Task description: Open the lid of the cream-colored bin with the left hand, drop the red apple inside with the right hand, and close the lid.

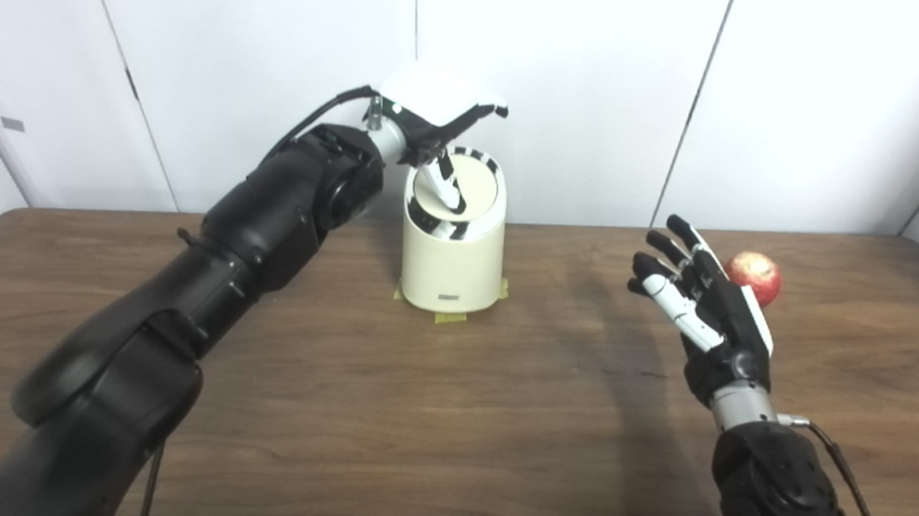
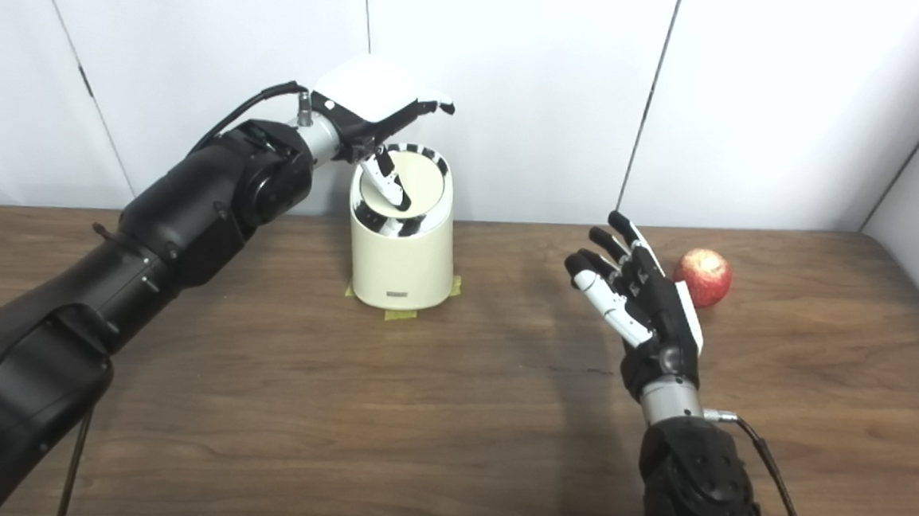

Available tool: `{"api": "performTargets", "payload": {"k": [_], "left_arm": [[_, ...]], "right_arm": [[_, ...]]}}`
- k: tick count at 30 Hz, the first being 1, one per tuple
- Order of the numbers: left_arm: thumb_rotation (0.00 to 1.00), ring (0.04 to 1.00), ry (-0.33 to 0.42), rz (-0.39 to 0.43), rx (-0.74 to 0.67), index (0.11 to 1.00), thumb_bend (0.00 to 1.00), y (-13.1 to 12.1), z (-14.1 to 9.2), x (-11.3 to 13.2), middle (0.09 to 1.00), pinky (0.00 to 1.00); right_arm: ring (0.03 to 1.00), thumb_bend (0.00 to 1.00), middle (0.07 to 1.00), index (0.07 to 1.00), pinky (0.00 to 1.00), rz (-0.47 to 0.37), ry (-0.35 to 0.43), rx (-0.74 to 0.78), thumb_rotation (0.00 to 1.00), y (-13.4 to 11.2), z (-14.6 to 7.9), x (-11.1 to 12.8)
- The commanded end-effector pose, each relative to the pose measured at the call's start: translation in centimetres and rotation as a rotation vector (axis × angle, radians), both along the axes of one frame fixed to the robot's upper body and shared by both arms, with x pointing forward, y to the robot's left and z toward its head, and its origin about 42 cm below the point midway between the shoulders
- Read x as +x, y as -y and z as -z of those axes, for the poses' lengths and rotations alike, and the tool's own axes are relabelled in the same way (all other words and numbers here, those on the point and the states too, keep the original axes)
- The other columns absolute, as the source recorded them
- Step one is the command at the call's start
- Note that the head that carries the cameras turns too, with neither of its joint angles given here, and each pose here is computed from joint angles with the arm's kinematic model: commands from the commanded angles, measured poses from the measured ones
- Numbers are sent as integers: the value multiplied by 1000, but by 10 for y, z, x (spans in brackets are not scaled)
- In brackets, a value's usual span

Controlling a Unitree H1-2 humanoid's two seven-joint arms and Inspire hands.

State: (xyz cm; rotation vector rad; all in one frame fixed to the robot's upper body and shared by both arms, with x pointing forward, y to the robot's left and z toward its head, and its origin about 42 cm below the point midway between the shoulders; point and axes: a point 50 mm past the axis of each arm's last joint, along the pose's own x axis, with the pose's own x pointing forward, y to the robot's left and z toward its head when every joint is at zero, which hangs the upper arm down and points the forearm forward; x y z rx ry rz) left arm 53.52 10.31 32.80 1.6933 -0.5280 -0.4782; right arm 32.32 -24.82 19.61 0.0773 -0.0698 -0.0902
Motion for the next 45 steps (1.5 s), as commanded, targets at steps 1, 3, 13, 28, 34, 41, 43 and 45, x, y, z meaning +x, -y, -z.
{"api": "performTargets", "payload": {"k": [1, 3, 13, 28, 34, 41, 43, 45], "left_arm": [[43, 819, -27, -5, 62, 884, 946, -2, 12, 2, 847, 745], [43, 818, -36, -6, 75, 885, 948, -3, 18, 2, 848, 742], [53, 842, -87, -31, 126, 903, 947, -6, 37, -2, 857, 756], [178, 814, -267, -121, -375, 859, 785, -26, -44, 2, 837, 698], [184, 679, -208, -112, -704, 786, 574, -51, -72, -9, 731, 551], [192, 641, -225, -81, -954, 768, 437, -79, -73, -25, 704, 556], [189, 657, -245, -89, -998, 763, 417, -85, -65, -34, 715, 574], [259, 676, -261, -99, -1042, 771, 396, -92, -57, -43, 729, 603]], "right_arm": [[800, 458, 857, 909, 704, -8, 98, -8, 355, -1, -25, 5], [797, 461, 855, 908, 704, -4, 96, -8, 359, 0, -26, 4], [806, 442, 867, 915, 698, 0, 87, -11, 329, 0, -28, 2], [799, 445, 854, 905, 698, 2, 82, -4, 330, 2, -26, 3], [802, 448, 857, 899, 693, 1, 83, -17, 336, 5, -24, 3], [801, 454, 851, 886, 697, -7, 75, -14, 325, 12, -18, 3], [803, 456, 855, 887, 707, -8, 68, -15, 323, 13, -17, 2], [803, 458, 858, 889, 705, -11, 63, -23, 333, 15, -15, 3]]}}
